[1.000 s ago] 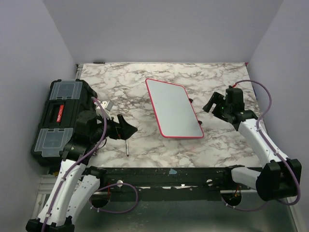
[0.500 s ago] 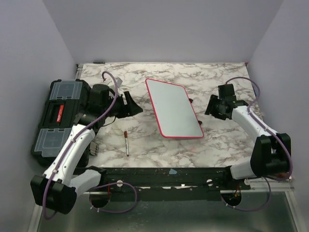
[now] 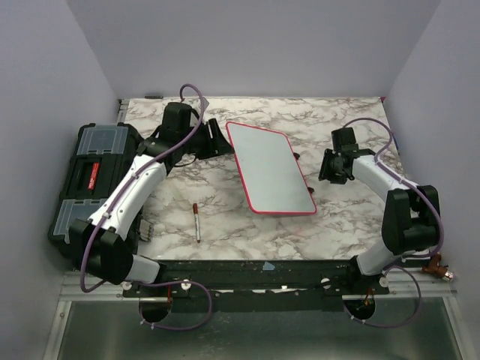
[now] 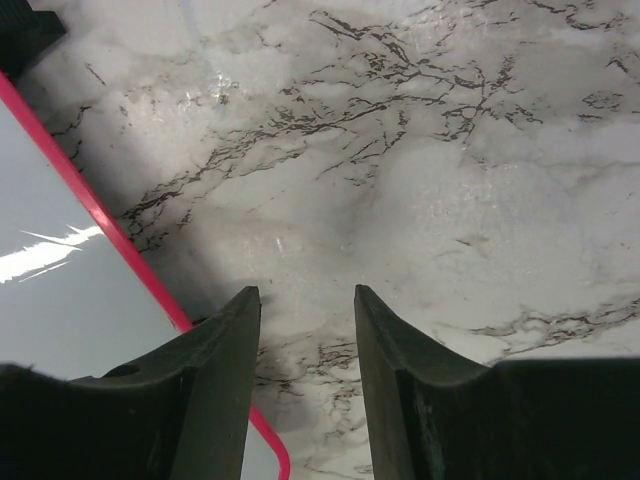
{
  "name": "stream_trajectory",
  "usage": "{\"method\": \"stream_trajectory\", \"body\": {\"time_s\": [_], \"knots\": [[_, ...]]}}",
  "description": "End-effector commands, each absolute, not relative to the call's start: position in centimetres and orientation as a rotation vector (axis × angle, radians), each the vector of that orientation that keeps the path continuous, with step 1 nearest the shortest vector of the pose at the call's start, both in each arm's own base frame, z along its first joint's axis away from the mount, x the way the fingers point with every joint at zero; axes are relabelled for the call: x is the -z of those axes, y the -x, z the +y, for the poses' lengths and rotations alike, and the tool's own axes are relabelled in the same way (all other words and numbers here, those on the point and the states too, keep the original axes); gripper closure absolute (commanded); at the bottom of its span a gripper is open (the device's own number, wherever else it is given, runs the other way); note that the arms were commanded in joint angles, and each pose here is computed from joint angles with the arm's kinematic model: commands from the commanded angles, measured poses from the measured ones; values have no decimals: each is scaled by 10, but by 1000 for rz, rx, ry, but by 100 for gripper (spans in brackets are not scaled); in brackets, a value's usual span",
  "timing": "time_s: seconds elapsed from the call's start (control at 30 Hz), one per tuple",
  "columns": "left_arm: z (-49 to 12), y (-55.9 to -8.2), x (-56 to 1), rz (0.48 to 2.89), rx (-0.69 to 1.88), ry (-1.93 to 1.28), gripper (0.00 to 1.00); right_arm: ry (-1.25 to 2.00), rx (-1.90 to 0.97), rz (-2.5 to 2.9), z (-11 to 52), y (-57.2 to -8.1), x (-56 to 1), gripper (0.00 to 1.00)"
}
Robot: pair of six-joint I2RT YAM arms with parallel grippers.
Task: Write a sentence on the whiteboard
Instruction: Adjust the whiteboard at the center of the board.
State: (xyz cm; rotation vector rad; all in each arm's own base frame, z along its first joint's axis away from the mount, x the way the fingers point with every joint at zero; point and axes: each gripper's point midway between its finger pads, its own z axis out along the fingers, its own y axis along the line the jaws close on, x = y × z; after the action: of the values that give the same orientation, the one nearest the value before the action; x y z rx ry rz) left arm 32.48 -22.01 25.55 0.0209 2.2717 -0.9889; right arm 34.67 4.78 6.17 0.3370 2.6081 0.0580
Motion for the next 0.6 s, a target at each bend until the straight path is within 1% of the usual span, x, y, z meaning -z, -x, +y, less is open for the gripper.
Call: {"method": "stream_trajectory", "body": {"time_s": [0.0, 0.33, 0.57], "knots": [[-231, -342, -250, 2310, 951, -21, 50, -283, 12, 2633, 48, -350, -54, 56], [-245, -357, -238, 2360, 927, -36, 51, -211, -6, 2731, 67, -330, -20, 59], [-247, -366, -238, 2367, 901, -58, 51, -151, -6, 2766, 80, -318, -12, 59]]}}
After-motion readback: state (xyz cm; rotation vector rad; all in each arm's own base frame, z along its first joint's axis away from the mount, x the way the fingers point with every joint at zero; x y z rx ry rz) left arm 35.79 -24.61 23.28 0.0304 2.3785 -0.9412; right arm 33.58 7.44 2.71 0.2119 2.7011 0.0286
